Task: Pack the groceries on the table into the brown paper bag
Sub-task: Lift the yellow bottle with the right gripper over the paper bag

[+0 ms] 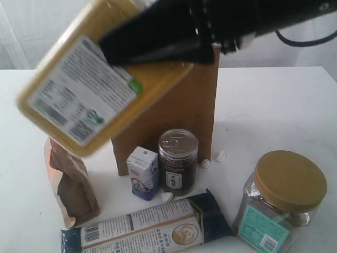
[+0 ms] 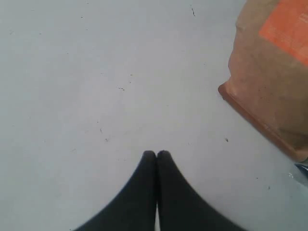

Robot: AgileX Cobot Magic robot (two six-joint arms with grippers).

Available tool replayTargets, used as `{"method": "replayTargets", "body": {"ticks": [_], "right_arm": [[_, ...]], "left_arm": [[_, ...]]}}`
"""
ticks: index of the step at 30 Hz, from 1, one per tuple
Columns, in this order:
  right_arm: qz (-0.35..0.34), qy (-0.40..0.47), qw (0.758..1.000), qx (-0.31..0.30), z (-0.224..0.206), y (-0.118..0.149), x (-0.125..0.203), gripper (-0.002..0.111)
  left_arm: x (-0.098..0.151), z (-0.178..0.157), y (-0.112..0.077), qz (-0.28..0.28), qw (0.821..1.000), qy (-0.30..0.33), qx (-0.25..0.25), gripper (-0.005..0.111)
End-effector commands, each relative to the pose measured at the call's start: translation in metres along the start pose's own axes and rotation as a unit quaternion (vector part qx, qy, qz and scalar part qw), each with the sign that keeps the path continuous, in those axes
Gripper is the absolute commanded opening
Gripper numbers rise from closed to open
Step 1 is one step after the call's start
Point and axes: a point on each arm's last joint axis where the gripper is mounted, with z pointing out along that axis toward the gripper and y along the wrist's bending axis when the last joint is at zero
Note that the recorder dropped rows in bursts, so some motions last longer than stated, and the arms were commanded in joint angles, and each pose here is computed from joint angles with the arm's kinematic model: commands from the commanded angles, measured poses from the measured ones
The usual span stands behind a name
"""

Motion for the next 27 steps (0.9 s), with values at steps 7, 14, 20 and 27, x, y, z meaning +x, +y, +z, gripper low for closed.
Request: {"method": "replayTargets", "body": {"ticks": [7,14,20,27], "right_arm": [[-0.111,-0.239,0.943,0.204,-0.02,-0.027,-0.048,0.0],[-0.111,-0.233,0.928,0.27,-0.009,-0.062,-0.042,0.0],[-0.125,-0.186,0.922,0.316,0.006,-0.093,-0.027,0.0],[-0.103,-0.165,0.915,0.353,0.011,-0.111,-0.018,0.0]], "left_arm": [[0.004,0.0,0.0,0.003,1.0,0.016,0.004,0.0],[0.004,0.0,0.0,0.003,1.0,0.016,0.004,0.0],[0.004,0.0,0.0,0.003,1.0,0.016,0.004,0.0],[0.004,0.0,0.0,0.003,1.0,0.016,0.004,0.0]]}}
